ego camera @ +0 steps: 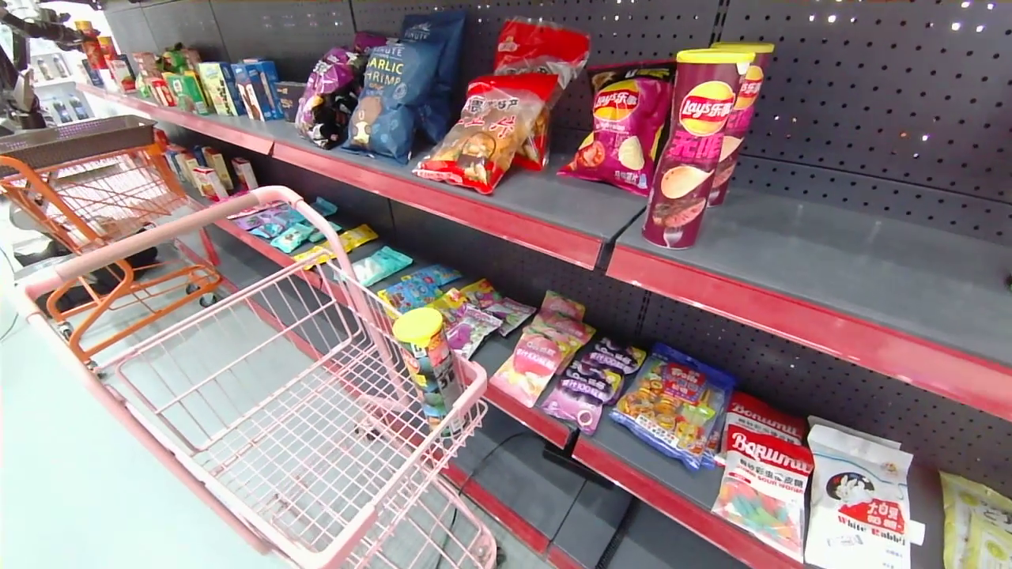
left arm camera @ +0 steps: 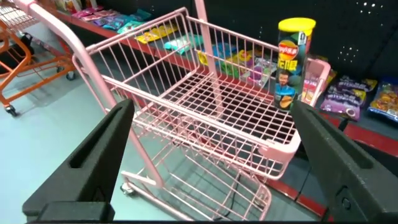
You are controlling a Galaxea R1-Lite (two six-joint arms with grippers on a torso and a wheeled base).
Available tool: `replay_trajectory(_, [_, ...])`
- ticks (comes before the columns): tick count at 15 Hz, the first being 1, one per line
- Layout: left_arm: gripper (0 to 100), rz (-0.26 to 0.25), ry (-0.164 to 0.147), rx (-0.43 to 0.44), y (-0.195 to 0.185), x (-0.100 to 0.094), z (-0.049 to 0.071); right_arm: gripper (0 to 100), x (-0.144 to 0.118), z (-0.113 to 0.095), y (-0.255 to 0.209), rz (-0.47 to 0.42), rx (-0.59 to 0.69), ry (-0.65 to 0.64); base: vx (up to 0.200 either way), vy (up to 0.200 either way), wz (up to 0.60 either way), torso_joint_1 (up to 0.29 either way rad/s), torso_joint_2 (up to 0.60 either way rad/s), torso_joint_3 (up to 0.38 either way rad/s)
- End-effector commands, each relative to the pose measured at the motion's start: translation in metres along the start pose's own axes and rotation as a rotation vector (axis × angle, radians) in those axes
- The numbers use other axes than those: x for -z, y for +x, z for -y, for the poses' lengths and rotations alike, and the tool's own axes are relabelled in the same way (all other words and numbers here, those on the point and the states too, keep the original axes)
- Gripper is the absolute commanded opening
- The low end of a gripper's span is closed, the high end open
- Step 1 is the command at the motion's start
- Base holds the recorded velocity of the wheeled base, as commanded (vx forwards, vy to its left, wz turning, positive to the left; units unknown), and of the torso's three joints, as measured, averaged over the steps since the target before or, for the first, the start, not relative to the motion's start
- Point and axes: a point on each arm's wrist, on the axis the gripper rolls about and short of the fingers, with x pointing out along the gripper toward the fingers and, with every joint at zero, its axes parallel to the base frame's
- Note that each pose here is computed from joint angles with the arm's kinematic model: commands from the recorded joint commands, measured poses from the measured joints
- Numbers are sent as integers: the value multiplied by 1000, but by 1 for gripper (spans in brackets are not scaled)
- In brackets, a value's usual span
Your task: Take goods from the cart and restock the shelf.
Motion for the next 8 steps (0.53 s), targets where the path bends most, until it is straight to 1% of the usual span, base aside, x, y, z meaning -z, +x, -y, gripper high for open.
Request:
replay_trajectory(1, [100, -1, 0, -1, 0, 0, 0, 100, 0, 0, 0, 0, 0, 0, 0, 0, 0, -178, 525, 354])
replay_trajectory(3, [100, -1, 0, -1, 0, 0, 0, 100, 0, 0, 0, -2, 0, 0, 0, 0, 0, -88, 303, 200])
replay_trajectory(6, [100, -13, 3, 2, 1, 0, 0, 100, 0, 0, 0, 0, 0, 0, 0, 0, 0, -23, 85, 56])
replay_trajectory(7, [100, 2, 6, 2, 0, 0, 0, 100, 0, 0, 0, -2, 0, 0, 0, 0, 0, 0, 0, 0])
replay_trajectory(8, [100, 51, 9, -1, -3, -20, 0, 100, 0, 0, 0, 0, 0, 0, 0, 0, 0, 0, 0, 0])
